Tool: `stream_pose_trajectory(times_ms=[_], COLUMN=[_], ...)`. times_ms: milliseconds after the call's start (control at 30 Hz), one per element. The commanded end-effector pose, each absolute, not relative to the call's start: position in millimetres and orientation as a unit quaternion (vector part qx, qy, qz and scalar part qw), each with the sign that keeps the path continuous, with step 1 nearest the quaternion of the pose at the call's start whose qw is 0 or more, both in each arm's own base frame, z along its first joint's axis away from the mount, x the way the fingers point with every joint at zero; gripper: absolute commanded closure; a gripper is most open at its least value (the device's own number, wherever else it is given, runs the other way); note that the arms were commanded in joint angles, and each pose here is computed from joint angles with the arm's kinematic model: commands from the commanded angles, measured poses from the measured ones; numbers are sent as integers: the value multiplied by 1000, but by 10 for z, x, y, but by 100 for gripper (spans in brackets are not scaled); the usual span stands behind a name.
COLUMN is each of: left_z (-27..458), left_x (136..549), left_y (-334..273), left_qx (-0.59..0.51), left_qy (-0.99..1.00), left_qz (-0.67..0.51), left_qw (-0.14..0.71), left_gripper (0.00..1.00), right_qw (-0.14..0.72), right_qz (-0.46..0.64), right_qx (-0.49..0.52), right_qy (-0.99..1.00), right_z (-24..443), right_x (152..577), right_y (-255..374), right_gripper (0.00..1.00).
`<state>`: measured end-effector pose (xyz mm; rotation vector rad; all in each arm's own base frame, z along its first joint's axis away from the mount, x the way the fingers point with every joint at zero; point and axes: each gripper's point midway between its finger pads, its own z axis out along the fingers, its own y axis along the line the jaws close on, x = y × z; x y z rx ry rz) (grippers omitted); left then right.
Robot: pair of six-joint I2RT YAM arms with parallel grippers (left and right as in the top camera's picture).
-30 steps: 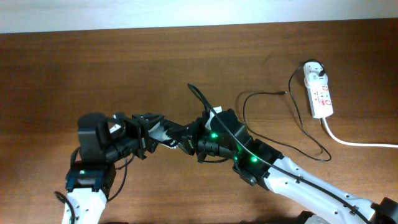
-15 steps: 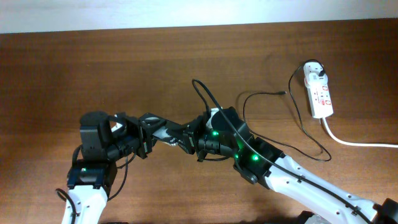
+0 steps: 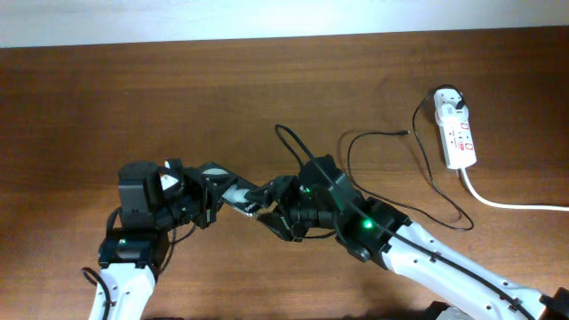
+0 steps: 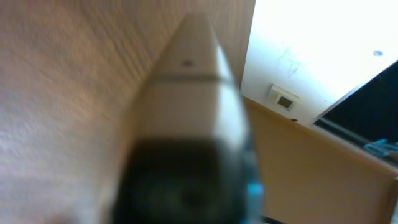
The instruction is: Plug charger to phone and switch on socket
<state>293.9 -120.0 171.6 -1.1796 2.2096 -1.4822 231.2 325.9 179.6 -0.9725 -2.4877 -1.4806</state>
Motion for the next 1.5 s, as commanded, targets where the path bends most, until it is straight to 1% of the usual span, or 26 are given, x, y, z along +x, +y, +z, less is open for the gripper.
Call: stream_pose_trajectory(times_ms=[0, 33, 100, 133, 200, 233, 300, 333, 400, 467, 633, 667, 700, 767, 833, 933, 967, 1033, 1100, 1167, 1267, 1300, 1367, 1400, 1433, 1467], left_z=[1808, 1728, 1360, 1294, 1146, 1128, 1202, 1208, 1208, 1232, 1070, 899, 847, 806, 802, 802, 802, 802, 798, 798, 798, 798, 798, 798, 798, 798], left_x=[3029, 2992, 2781, 2720, 2545, 2468, 2395, 2379, 2362, 2402, 2653, 2636, 2629, 2625, 2620, 2620, 2621, 2622, 2626, 2626, 2625, 2625, 2625, 2625, 2625, 2625], left_y=[-1124, -1100, -954, -936, -939, -991, -1161, -1200, -1272, -1447, -1984, -2071, -2072, -2069, -2069, -2069, -2068, -2068, -2065, -2065, -2065, -2065, -2065, -2065, -2065, -2065], left_qx=[-265, -245, -226, -225, -228, -214, -171, -168, -168, -149, -71, -69, -73, -76, -77, -77, -77, -77, -78, -78, -78, -78, -78, -78, -78, -78], left_qy=[812, 828, 878, 886, 900, 903, 896, 893, 886, 873, 862, 867, 868, 869, 869, 870, 870, 870, 870, 870, 870, 870, 870, 870, 870, 870], left_qz=[-466, -445, -362, -349, -335, -344, -390, -402, -423, -458, -496, -492, -490, -487, -487, -487, -487, -487, -486, -486, -486, -486, -486, -486, -485, -485], left_qw=[231, 237, 217, 206, 163, 145, 125, 115, 93, 73, 70, 47, 39, 33, 31, 32, 32, 32, 33, 33, 33, 33, 33, 33, 33, 33], left_gripper=[100, 100, 100, 100, 100, 100, 100, 100, 100, 100, 100, 100, 100, 100, 100, 100, 100, 100, 100, 100, 100, 100, 100, 100, 100, 100], right_qw=[8, -4, -53, -70, -124, -152, -191, -211, -219, -214, -226, -237, -238, -223, -192, -163, -162, -149, -148, -136, -121, -118, -109, -101, -92, -76], right_qz=[-468, -455, -379, -353, -246, -194, -142, -111, -99, -90, -64, -46, -37, -16, 12, 28, 28, 28, 29, 19, 16, 17, 16, 8, -6, -51], right_qx=[-282, -272, -252, -251, -255, -271, -285, -253, -218, -233, -265, -288, -293, -305, -314, -321, -321, -320, -320, -319, -318, -317, -317, -315, -301, -226], right_qy=[-837, -848, -889, -899, -927, -930, -929, -938, -946, -944, -935, -927, -925, -926, -930, -932, -933, -935, -935, -938, -940, -941, -942, -944, -949, -970], right_z=[1649, 1590, 1301, 1225, 984, 913, 885, 882, 887, 946, 1595, 1795, 1814, 1755, 1461, 981, 849, 527, 361, 231, 75, 43, 19, 11, 5, 7], right_x=[2402, 2432, 2509, 2537, 2575, 2605, 2665, 2687, 2708, 2762, 3056, 3272, 3409, 3627, 4058, 4410, 4479, 4577, 4639, 4647, 4633, 4623, 4591, 4569, 4553, 4538], right_y=[3110, 3028, 2663, 2550, 2131, 1916, 1687, 1589, 1554, 1434, 961, 699, 602, 454, 296, 272, 282, 315, 323, 371, 405, 405, 416, 455, 514, 758], right_gripper=[36, 34, 24, 23, 3, 1, 1, 1, 1, 1, 1, 0, 0, 1, 4, 7, 10, 21, 31, 34, 43, 51, 76, 81, 89, 92])
